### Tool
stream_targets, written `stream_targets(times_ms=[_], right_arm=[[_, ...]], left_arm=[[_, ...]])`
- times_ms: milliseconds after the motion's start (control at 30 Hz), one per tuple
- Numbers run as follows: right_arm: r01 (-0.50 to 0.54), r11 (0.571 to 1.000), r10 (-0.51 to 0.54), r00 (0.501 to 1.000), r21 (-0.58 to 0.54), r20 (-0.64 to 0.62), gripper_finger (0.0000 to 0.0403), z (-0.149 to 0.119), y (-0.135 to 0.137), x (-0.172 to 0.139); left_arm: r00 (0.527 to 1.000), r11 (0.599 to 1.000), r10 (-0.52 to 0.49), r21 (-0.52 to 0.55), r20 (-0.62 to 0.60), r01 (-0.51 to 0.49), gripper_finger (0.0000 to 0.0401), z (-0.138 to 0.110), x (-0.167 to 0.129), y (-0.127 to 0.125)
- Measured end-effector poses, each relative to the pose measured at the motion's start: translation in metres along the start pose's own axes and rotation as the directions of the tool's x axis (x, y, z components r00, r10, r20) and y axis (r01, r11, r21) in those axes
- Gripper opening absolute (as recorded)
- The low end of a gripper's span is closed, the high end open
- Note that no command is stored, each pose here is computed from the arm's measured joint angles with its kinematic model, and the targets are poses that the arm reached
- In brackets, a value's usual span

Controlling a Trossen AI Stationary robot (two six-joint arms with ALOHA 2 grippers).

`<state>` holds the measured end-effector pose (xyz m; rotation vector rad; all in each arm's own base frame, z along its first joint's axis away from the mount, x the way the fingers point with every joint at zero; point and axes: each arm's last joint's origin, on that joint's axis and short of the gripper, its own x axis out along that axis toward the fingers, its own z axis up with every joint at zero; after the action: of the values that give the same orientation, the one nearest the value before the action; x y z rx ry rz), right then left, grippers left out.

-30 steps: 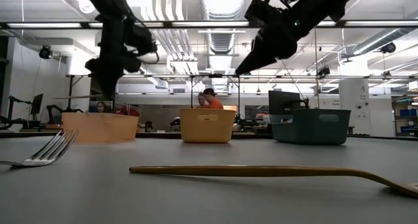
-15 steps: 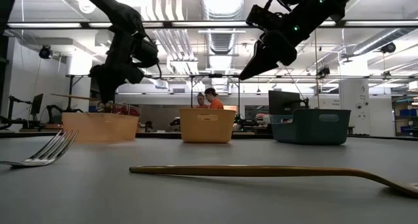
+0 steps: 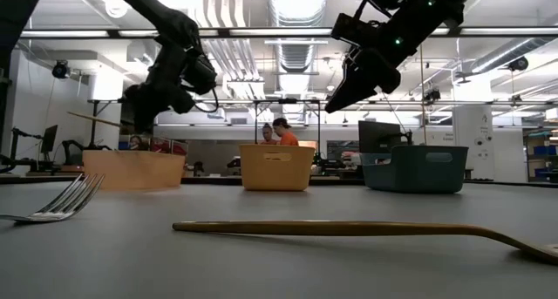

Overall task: Sort silverware by color (type)
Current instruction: Put the gold fork into the orange bin

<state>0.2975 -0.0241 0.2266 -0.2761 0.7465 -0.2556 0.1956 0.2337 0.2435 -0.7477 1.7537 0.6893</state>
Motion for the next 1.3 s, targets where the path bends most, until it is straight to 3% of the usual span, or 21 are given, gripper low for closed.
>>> stream_targets(times_ms=[733, 1300], right_arm=[[0.000, 1.000, 0.000, 1.000, -0.008, -0.001, 0.0073, 0.000, 0.000, 0.000], [0.002, 1.000, -0.002, 1.000, -0.018, -0.005, 0.0073, 0.000, 0.000, 0.000]], left_arm=[[0.992, 1.000, 0.000, 0.017, -0.128, 0.002, 0.0000, 0.045, 0.027, 0.004], [0.995, 1.000, -0.007, -0.025, -0.095, 0.005, 0.0000, 0.049, 0.028, 0.014]])
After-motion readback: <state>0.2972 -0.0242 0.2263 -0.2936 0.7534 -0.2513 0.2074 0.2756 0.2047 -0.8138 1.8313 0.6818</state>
